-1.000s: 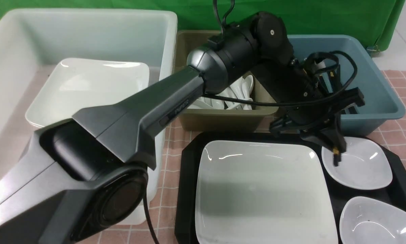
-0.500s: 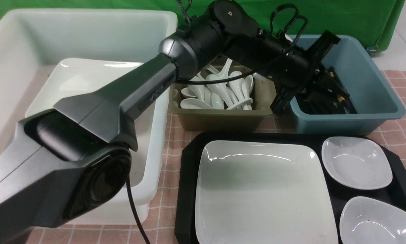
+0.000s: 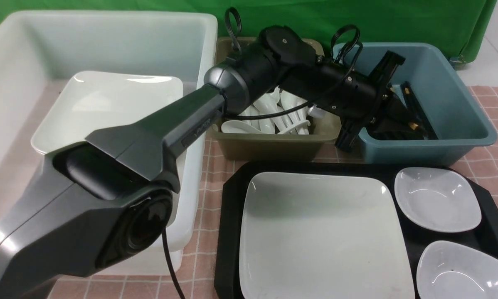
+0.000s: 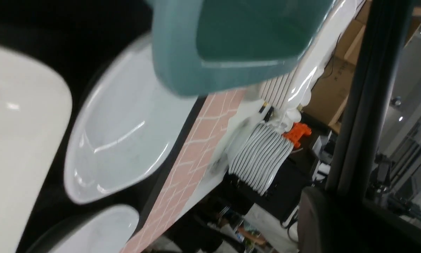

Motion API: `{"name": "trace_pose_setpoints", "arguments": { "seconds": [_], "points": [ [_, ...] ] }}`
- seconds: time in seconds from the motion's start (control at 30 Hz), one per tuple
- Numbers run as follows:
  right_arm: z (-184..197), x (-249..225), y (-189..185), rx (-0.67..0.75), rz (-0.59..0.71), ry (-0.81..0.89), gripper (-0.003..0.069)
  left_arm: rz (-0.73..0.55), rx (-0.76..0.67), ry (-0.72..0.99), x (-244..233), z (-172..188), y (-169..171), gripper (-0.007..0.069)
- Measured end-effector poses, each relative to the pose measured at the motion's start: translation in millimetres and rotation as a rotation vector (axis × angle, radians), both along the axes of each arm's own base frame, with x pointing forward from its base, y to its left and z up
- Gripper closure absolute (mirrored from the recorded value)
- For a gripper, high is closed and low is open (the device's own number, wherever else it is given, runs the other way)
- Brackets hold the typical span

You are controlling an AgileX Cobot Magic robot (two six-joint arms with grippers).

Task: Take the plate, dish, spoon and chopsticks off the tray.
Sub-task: Use the left arm to put the chopsticks into the small storage box on the right, then use the right arm to grab a small plate from the dinner plate

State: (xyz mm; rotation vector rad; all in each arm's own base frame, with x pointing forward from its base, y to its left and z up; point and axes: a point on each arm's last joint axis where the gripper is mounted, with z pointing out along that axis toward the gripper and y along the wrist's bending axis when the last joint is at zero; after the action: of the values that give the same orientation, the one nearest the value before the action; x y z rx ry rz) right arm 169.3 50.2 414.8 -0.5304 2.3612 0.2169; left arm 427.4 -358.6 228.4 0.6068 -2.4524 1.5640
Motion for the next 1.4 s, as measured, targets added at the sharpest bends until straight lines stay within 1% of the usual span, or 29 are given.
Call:
{"name": "trace_pose_setpoints", "arguments": {
  "seconds": [0.03, 0.1, 0.17, 0.3, 0.33, 0.4, 0.47, 0.53, 0.63, 0.7, 0.8, 0.83, 0.87, 0.9, 0.93, 0.97, 1.0, 1.03, 1.07, 1.1, 1.13, 1.17, 1.2, 1.23, 1.3, 1.37, 1.4],
  "points": [
    [0.0, 0.0, 0.0, 0.0, 0.0, 0.0, 0.0515, 0.026, -0.009, -0.012, 2.5, 0.8, -0.1, 0.0587],
    [0.0, 0.0, 0.0, -0.001, 0.001, 0.0, 0.0515, 0.032, -0.01, -0.016, 3.3, 0.9, -0.1, 0.0578],
    [0.1, 0.1, 0.0, 0.0, 0.001, -0.001, 0.0514, 0.035, -0.004, -0.022, 3.7, 0.5, 0.1, 0.0552],
    [0.1, 0.1, 0.0, 0.0, 0.001, -0.001, 0.0512, 0.035, 0.012, -0.032, 4.3, -1.6, 0.6, 0.0433],
    [0.1, 0.1, 0.0, 0.0, 0.001, -0.001, 0.0512, 0.035, 0.012, -0.031, 4.3, -1.6, 0.6, 0.0433],
    [0.1, 0.1, 0.0, 0.0, 0.001, -0.002, 0.0512, 0.037, 0.009, -0.027, 4.7, -3.1, 0.3, 0.0337],
    [0.1, 0.1, 0.0, 0.0, 0.001, -0.002, 0.0512, 0.04, 0.009, -0.027, 5.5, -3.7, 0.7, 0.03],
    [0.1, 0.1, 0.0, 0.0, 0.001, -0.002, 0.0512, 0.049, 0.008, -0.032, 9.2, -3.5, 5.1, 0.0241],
    [0.0, 0.0, 0.0, -0.001, 0.001, -0.001, 0.0512, 0.046, 0.011, -0.034, 13.1, -2.2, 12.6, 0.0227],
    [0.0, 0.0, 0.0, -0.001, 0.001, -0.001, 0.0512, 0.023, 0.02, -0.058, 18.7, 3.3, 27.0, 0.0244],
    [-0.4, -0.5, -0.1, -0.003, 0.002, 0.007, 0.0512, -0.053, 0.043, -0.161, 23.0, 19.7, 49.4, 0.0333],
    [-1.0, -1.3, -0.1, -0.005, 0.004, 0.017, 0.0512, -0.095, 0.061, -0.224, 22.9, 29.3, 57.9, 0.0386],
    [-2.4, -3.0, -0.3, -0.012, 0.009, 0.04, 0.0513, -0.15, 0.099, -0.316, 21.2, 43.0, 67.8, 0.0474],
    [-2.6, -3.2, -0.3, -0.013, 0.011, 0.043, 0.0514, -0.167, 0.117, -0.351, 20.5, 47.9, 71.0, 0.0487],
    [-4.5, -5.8, -0.5, -0.023, 0.022, 0.074, 0.0525, -0.217, 0.193, -0.495, 14.7, 72.5, 81.8, 0.0568],
    [-5.0, -6.5, -0.6, -0.027, 0.025, 0.083, 0.0527, -0.223, 0.208, -0.508, 15.1, 71.7, 82.5, 0.0575],
    [-6.2, -7.6, -0.6, -0.036, 0.036, 0.1, 0.054, -0.242, 0.272, -0.599, 10.7, 87.2, 88.5, 0.06],
    [-7.7, -8.9, -0.8, -0.046, 0.046, 0.123, 0.0557, -0.258, 0.336, -0.687, 3.5, 106.0, 93.9, 0.0613],
    [-9.8, -6.0, -0.2, -0.055, 0.056, 0.135, 0.0587, -0.294, 0.436, -0.863, -17.3, 145.7, 100.1, 0.0628],
    [-10.0, -5.6, -0.1, -0.057, 0.058, 0.135, 0.0589, -0.304, 0.46, -0.893, -19.1, 149.1, 101.4, 0.0629],
    [-12.3, -3.0, 0.4, -0.065, 0.068, 0.143, 0.0604, -0.338, 0.515, -1.01, -38.4, 175.1, 103.4, 0.0633],
    [-12.5, -2.6, 0.5, -0.066, 0.068, 0.144, 0.0605, -0.346, 0.519, -1.034, -45.0, 182.2, 103.3, 0.0633],
    [-16.7, -0.7, 0.9, -0.079, 0.083, 0.156, 0.0603, -0.374, 0.569, -1.109, -68.0, 202.7, 105.1, 0.0636],
    [-21.8, 0.8, 1.6, -0.089, 0.103, 0.169, 0.0594, -0.398, 0.594, -1.15, -86.1, 214.6, 106.4, 0.0636],
    [-36.6, 2.6, 3.6, -0.104, 0.15, 0.212, 0.0553, -0.453, 0.629, -1.199, -120.5, 228.8, 108.9, 0.0636],
    [-59.7, 4.1, 5.8, -0.113, 0.192, 0.285, 0.0468, -0.526, 0.668, -1.221, -158.3, 232.9, 114.5, 0.0636],
    [-73.5, 5.4, 6.6, -0.116, 0.205, 0.325, 0.04, -0.576, 0.694, -1.227, -179.7, 230.3, 119.6, 0.0636]
  ]
}}
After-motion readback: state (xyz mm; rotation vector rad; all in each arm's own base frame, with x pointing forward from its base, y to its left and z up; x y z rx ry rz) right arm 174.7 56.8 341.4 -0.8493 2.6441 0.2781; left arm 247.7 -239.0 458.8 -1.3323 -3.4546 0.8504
